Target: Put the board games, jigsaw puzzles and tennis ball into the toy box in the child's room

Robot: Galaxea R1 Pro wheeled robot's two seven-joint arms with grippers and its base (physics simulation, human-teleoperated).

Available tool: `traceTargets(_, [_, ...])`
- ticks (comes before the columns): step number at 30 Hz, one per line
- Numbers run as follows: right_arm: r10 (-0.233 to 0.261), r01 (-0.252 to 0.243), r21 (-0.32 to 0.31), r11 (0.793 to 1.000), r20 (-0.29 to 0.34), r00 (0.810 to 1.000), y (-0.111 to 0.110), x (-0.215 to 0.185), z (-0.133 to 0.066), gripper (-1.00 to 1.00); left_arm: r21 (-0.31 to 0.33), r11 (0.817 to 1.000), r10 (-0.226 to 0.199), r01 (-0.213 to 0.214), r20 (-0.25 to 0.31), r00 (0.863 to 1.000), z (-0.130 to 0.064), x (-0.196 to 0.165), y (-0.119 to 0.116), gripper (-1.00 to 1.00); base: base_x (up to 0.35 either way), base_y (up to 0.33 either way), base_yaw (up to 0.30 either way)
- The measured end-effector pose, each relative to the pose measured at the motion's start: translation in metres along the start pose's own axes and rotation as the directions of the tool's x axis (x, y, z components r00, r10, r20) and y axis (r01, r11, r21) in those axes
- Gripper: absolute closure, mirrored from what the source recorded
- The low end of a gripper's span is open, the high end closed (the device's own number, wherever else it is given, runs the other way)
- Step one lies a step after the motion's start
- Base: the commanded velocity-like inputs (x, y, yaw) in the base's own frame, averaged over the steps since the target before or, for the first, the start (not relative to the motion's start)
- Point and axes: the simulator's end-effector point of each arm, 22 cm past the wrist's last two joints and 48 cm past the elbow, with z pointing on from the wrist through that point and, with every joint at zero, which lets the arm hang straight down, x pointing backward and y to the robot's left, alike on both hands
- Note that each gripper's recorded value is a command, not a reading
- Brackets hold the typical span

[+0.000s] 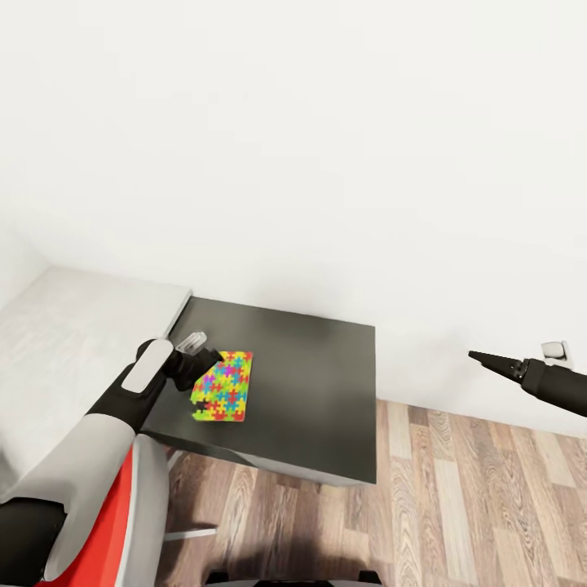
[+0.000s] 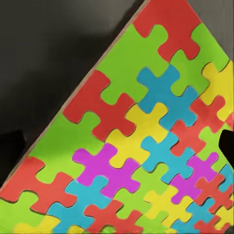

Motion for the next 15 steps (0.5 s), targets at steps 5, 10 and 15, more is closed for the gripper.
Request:
traceTargets(5, [0.0,0.0,0.0,1.0,0.0,1.0,0.0001,0.0,-0.0001,-1.0,0.0,1.0,-0.003,0.003,0.0,1.0,-0.0003,-0.0007,0.0008,-1.0,-0.143,-0.096,0.0])
traceTargets(10, [0.0,0.0,0.0,1.0,0.0,1.0,0.0001,0.0001,-0.0002,-1.0,0.0,1.0,-0.005,0.005,0.0,1.0,-0.0007,-0.0015,0.0018,-1.0,-0.048,-0.032,0.0])
traceTargets(15, [0.0,0.0,0.0,1.0,0.0,1.0,0.0002,0.0001,-0.0003,-1.0,0.001,1.0,-0.006,0.006,0.0,1.0,-0.0008,-0.0018,0.0021,-1.0,-0.015,-0.01,-0.002])
